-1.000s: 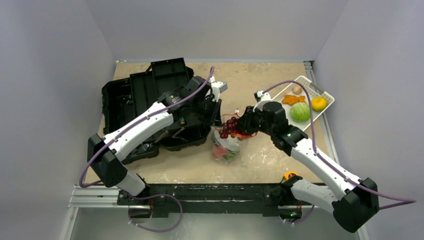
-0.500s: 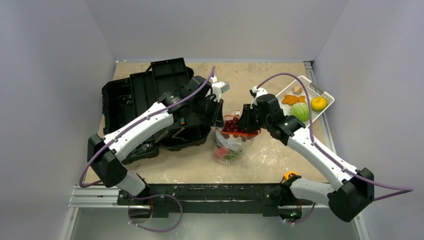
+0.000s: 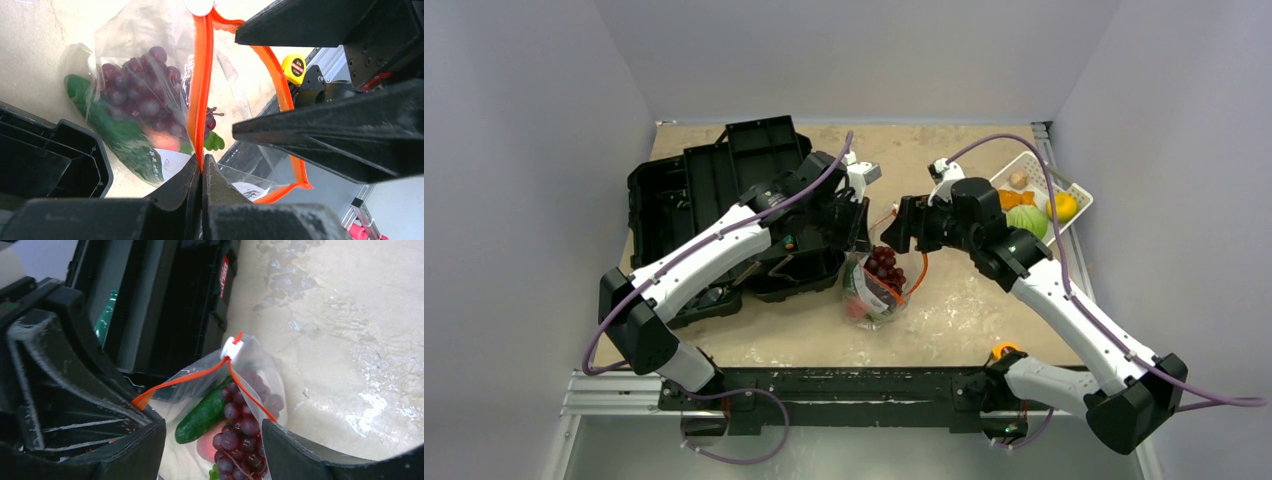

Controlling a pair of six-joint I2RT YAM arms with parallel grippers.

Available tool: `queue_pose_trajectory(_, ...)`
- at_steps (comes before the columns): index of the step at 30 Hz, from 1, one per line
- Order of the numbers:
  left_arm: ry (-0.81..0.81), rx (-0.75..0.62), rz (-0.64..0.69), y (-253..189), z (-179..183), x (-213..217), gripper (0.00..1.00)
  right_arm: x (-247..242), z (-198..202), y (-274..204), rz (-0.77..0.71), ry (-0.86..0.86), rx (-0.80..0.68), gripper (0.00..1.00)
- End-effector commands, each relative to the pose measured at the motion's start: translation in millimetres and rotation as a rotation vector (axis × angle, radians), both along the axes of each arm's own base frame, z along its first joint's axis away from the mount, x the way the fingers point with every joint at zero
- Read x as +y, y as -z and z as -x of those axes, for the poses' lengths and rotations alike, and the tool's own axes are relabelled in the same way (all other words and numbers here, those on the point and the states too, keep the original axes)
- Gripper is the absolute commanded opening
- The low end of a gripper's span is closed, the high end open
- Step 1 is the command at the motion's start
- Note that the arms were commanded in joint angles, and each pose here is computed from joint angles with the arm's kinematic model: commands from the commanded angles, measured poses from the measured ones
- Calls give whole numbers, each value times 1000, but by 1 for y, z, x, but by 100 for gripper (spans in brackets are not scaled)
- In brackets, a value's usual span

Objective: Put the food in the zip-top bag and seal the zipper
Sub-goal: Place the fake fruit in the zipper food storage bag, then pick up the fake vegetable from the bin.

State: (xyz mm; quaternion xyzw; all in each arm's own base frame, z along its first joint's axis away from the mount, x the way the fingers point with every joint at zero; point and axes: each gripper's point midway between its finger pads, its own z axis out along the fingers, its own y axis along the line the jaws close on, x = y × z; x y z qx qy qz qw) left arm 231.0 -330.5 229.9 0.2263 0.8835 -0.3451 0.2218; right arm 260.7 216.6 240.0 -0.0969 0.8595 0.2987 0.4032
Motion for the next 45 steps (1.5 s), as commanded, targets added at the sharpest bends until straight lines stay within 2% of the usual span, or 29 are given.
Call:
queue_pose_trajectory(1, -18, -56, 45, -23, -5, 0, 0, 10, 3, -54, -105, -53, -114, 72)
queue_pose_trajectory(6, -10, -128, 102, -38, -4, 1, 0, 3, 3, -95, -124, -29, -201, 75)
queue_pose_trajectory(9, -21, -134, 102, -32, -4, -2, 0, -8, 2, -123, -118, 11, -278, 76)
queue_pose_trajectory(12, -22, -53, 13, -14, -4, -3, 0, -29, -6, -142, -92, 120, -346, 79)
queue_pose_trajectory(14, -19, -49, -1, -14, -5, -3, 0, -52, -18, -140, -31, 256, -356, 81)
queue_pose_trajectory(17, -34, -99, 38, -21, -6, 0, 0, -95, -33, -124, 66, 479, -375, 82)
queue_pose_trajectory(20, -33, -95, 27, -18, -7, -1, 0, -129, -47, -109, 33, 629, -402, 82)
queue_pose_trajectory(24, -25, -77, -3, -13, -7, -1, 0, -176, -70, -75, 2, 823, -356, 83)
queue_pose_trajectory(28, -21, -71, -4, -10, -8, -2, 0, -223, -94, -31, 65, 1027, -256, 99)
queue_pose_trajectory(35, -13, -66, 3, -14, -5, -3, 0, -270, -129, 32, 213, 1191, -119, 99)
queue_pose_trajectory(40, -15, -83, 14, -20, -4, -1, 0, -301, -137, 73, 417, 1291, -34, 99)
queue_pose_trajectory(45, -17, -92, 18, -24, -4, 1, 0, -316, -140, 104, 560, 1339, 44, 99)
